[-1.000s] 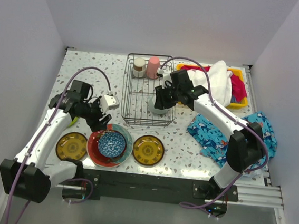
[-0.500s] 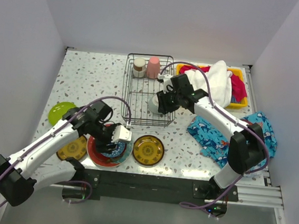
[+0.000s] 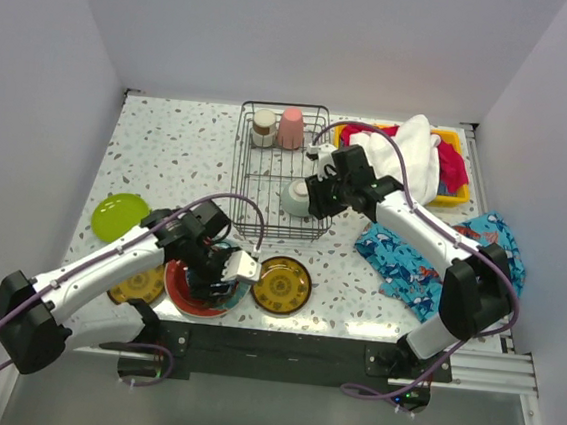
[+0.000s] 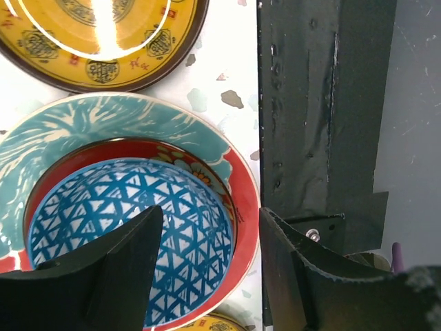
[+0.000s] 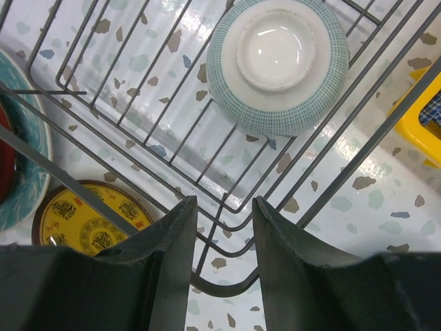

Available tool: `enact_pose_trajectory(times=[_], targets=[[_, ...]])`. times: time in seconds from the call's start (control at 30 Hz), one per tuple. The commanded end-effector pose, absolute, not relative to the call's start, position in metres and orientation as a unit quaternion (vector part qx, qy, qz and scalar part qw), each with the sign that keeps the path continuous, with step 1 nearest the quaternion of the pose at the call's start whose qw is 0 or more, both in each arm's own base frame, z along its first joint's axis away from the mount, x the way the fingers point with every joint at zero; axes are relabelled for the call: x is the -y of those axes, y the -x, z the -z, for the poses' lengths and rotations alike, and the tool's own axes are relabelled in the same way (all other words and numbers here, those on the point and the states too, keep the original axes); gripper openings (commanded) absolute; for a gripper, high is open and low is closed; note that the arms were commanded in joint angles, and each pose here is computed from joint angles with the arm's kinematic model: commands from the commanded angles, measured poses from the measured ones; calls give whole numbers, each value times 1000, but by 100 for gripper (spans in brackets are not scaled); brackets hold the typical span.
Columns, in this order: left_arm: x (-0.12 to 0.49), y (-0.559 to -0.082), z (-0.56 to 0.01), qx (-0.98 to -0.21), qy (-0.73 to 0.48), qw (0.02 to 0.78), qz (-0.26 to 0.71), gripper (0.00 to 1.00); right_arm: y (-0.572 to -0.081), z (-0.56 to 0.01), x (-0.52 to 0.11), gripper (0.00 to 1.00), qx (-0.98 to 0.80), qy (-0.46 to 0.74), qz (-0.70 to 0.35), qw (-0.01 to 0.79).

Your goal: Load the mixed dishes into the dish rack

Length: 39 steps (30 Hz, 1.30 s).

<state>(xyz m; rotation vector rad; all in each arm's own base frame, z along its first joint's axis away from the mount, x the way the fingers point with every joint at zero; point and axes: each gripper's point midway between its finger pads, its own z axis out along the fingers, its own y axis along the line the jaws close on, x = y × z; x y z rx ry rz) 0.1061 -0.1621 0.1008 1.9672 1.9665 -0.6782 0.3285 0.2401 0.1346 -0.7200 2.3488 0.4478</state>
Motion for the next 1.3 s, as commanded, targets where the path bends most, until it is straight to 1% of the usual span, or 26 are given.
enact_pose_trajectory(times=[0.0,0.17,0.2,0.27,0.3,0.4,0.47,0.5,0.6,0.67,0.7,0.8,0.93,1.07,1.27], targets=[[169,-105,-93,-681,-682,130,234,62,-336,-148,-238,42,-880,272,-169,351],[168,-104,-80,-684,-688,111,213,58,-338,-145,-235,42,-882,272,-162,349],[169,-106,-78,-687,-688,112,207,56,-339,-145,-235,41,-882,272,-161,348],[165,-105,-72,-690,-690,99,193,53,-340,-144,-235,40,-878,288,-157,348],[163,-105,-71,-691,-691,95,190,49,-339,-144,-237,39,-877,293,-161,346],[155,-103,-66,-694,-694,83,173,42,-342,-141,-237,38,-875,299,-158,346],[146,-102,-59,-691,-702,69,158,39,-343,-137,-235,38,-877,305,-149,340],[144,-102,-58,-690,-703,69,155,32,-344,-133,-235,38,-878,308,-146,336],[145,-104,-60,-694,-700,74,154,18,-346,-127,-231,37,-879,319,-131,328],[147,-107,-63,-695,-699,78,151,13,-347,-125,-229,36,-878,328,-121,325],[146,-109,-63,-696,-699,79,146,6,-349,-124,-228,36,-878,330,-117,326],[145,-114,-67,-696,-699,86,137,0,-354,-122,-228,35,-877,333,-108,328],[152,-125,-85,-705,-685,113,145,0,-366,-121,-228,33,-877,332,-88,335],[155,-133,-101,-712,-673,134,150,0,-376,-107,-229,32,-879,340,-67,329],[157,-150,-125,-736,-633,174,166,0,-384,-92,-250,31,-874,356,-72,323]])
